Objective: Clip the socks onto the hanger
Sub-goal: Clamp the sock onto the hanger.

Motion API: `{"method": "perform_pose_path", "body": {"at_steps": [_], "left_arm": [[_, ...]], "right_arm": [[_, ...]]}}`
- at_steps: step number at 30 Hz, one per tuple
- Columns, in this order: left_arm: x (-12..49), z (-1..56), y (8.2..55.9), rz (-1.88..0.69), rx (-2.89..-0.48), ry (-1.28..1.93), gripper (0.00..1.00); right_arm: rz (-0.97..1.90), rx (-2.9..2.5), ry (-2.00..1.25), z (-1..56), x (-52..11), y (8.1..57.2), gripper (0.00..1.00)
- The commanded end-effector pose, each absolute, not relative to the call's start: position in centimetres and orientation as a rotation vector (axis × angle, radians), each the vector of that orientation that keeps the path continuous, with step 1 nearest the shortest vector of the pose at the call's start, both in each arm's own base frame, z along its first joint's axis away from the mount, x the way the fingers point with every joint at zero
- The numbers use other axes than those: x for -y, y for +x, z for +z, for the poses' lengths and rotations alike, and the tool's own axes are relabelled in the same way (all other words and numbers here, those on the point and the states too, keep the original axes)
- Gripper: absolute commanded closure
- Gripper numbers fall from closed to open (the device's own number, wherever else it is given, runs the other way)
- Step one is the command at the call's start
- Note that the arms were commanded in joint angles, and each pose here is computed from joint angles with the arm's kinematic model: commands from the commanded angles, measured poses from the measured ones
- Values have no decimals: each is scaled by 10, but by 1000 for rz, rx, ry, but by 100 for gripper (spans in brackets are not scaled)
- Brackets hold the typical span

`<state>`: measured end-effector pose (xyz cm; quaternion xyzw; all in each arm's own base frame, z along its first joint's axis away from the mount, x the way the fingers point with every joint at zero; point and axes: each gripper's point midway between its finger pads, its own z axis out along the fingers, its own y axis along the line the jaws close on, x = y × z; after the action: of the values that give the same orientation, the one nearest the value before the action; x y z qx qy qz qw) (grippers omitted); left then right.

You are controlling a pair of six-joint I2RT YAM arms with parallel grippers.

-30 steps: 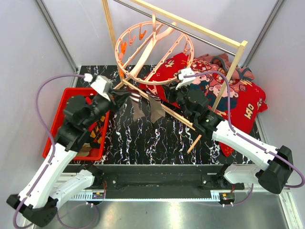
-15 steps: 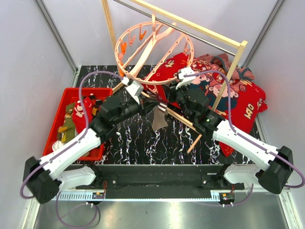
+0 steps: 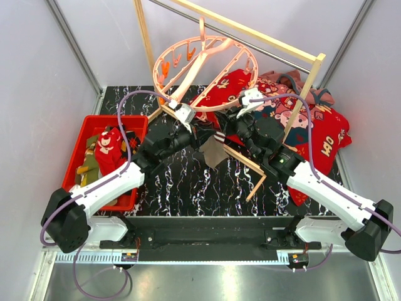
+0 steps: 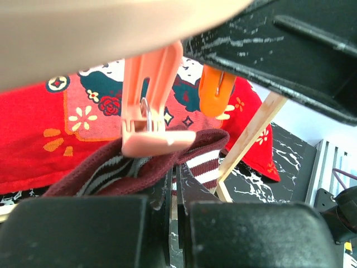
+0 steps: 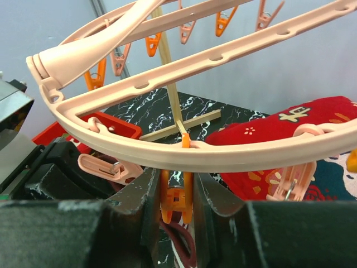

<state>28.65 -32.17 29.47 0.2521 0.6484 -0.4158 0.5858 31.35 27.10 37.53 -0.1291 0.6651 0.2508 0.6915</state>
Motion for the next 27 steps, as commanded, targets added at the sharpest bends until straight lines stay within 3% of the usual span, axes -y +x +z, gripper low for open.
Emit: {"method": "perform_pose_path", "body": {"at_steps": [1, 27], "left_arm": [[321, 334, 293, -958, -1382, 544, 100], [304, 368, 279, -966, -1301, 534, 100]], "right_arm": [[590, -1423, -299, 401, -270, 309, 93], [578, -1467, -425, 376, -285, 310, 93]]}}
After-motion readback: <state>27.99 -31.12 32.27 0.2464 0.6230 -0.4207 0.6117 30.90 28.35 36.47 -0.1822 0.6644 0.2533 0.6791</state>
